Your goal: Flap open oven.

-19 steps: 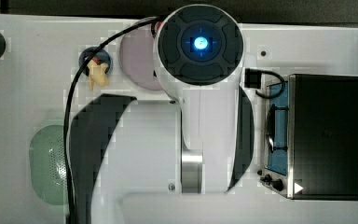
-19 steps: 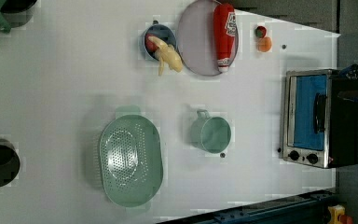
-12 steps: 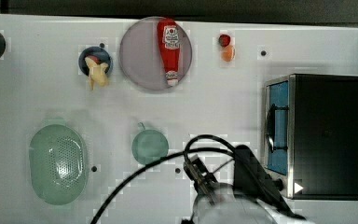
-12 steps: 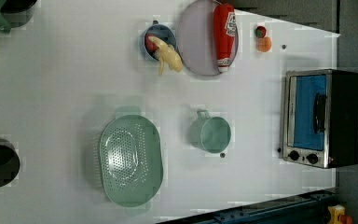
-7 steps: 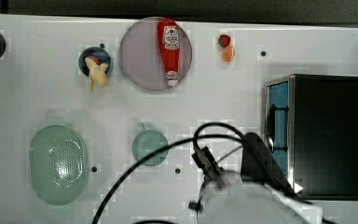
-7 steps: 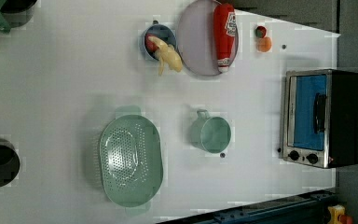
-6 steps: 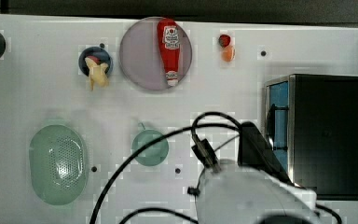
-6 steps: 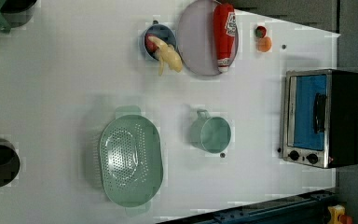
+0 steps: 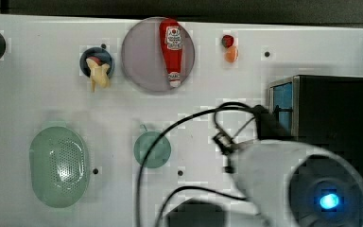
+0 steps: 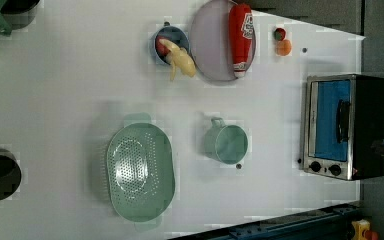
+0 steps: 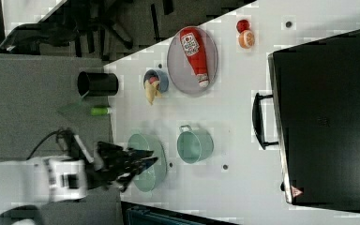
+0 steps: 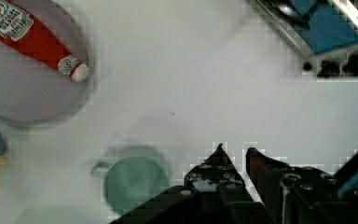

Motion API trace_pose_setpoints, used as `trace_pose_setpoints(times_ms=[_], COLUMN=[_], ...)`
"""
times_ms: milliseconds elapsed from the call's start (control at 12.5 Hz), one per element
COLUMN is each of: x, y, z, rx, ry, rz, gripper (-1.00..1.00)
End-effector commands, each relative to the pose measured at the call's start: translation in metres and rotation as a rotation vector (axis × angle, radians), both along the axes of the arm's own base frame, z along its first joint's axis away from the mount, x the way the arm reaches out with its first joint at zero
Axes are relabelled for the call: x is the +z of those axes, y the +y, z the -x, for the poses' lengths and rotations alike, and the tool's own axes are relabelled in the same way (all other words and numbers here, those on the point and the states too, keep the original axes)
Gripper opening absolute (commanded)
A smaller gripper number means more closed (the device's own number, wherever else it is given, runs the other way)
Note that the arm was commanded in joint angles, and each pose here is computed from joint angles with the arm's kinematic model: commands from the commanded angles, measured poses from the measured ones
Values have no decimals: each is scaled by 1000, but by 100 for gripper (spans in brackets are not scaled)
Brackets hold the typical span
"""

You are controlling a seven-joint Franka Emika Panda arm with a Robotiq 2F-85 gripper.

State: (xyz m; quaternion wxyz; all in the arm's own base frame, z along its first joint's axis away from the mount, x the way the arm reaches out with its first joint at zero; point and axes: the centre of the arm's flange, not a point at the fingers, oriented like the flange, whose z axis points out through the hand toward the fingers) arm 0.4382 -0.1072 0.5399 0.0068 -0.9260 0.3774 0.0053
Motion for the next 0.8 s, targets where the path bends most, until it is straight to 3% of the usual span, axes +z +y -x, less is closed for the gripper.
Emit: trace_pose_setpoints(times_ms=[80,400,800], x=[-31,-70,-132], y=[-54,-107,-142], z=[0,-16,-29], rx=[350,651,694], ry=[-6,-50,-44], rz=[21,100,181], gripper=[-65,-65,-65])
